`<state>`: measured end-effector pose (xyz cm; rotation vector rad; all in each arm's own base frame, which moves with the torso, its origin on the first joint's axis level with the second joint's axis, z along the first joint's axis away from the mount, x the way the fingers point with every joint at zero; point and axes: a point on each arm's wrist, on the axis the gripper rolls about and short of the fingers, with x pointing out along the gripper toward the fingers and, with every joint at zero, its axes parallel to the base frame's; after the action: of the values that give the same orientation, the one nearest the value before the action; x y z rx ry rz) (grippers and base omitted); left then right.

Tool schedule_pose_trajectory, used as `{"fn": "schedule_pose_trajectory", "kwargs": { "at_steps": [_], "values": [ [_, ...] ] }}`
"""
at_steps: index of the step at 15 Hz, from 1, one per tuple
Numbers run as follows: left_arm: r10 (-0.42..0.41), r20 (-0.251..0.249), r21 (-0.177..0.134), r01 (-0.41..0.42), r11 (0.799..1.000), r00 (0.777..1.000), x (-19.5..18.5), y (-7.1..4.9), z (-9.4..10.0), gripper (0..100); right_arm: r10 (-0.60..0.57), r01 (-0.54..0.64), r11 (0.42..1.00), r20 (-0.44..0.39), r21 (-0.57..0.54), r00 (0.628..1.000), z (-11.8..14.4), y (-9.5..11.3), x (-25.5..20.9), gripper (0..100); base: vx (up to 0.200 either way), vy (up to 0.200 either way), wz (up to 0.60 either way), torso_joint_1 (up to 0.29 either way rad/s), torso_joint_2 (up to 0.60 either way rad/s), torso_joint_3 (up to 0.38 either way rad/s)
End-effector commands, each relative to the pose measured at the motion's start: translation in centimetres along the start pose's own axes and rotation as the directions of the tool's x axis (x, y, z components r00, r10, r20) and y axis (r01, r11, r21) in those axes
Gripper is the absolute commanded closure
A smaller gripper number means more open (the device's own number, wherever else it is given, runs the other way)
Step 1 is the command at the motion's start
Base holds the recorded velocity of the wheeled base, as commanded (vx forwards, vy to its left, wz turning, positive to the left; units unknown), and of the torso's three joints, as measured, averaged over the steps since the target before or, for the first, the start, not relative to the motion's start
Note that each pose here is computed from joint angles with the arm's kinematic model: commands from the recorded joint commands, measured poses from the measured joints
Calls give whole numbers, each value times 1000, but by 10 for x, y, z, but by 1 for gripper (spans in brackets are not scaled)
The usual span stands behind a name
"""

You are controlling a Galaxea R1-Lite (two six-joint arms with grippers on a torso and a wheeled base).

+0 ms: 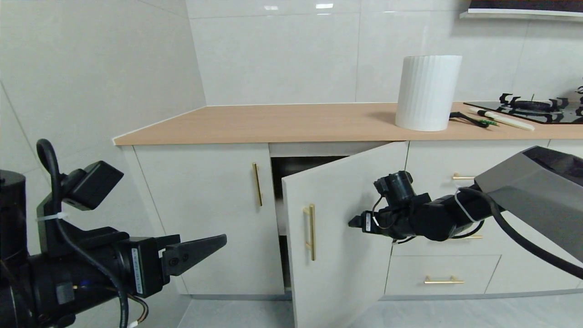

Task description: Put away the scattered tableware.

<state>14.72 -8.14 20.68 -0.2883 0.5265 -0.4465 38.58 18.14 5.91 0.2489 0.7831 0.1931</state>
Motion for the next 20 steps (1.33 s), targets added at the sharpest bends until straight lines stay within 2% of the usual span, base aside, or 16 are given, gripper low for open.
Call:
{"fn": "schedule_pose_trajectory", "kwargs": {
  "at_steps": [1, 4, 6, 7, 11, 16, 20],
  "values": [
    [-3, 7, -2, 3, 1000, 1000, -1, 0, 1, 0, 13, -13, 1000, 10, 21, 1000, 3, 3, 2, 0, 0, 0, 0, 0, 0, 0],
    [-2, 6, 0, 2, 1000, 1000, -1, 0, 0, 0, 28, -30, 997, 25, 74, 999, 7, 7, 5, 0, 0, 0, 0, 0, 0, 0],
    [-4, 5, 0, 4, 1000, 1000, -1, 0, 0, 0, 47, -56, 980, 50, 192, 998, 15, 16, 14, 0, 0, 0, 0, 0, 0, 0],
    [-4, 5, 0, 4, 1000, 1000, -1, 0, 0, 0, 47, -56, 980, 50, 192, 998, 15, 16, 14, 0, 0, 0, 0, 0, 0, 0],
    [-3, 4, -2, 3, 1000, 1000, -1, 0, 0, 0, 58, -88, 943, 102, 320, 993, 27, 23, 27, 0, 0, 0, 0, 0, 0, 0],
    [-4, 5, -5, 4, 1000, 1000, -1, 0, 1, 0, 16, -73, 918, 149, 389, 989, 34, 23, 40, 0, 0, 0, 0, 0, 0, 0],
    [-3, 4, -5, 3, 1000, 1000, 0, 0, 1, 0, -33, -62, 891, 201, 450, 979, 46, 15, 53, 0, 0, 0, 0, 0, 0, 0]
  ]
}}
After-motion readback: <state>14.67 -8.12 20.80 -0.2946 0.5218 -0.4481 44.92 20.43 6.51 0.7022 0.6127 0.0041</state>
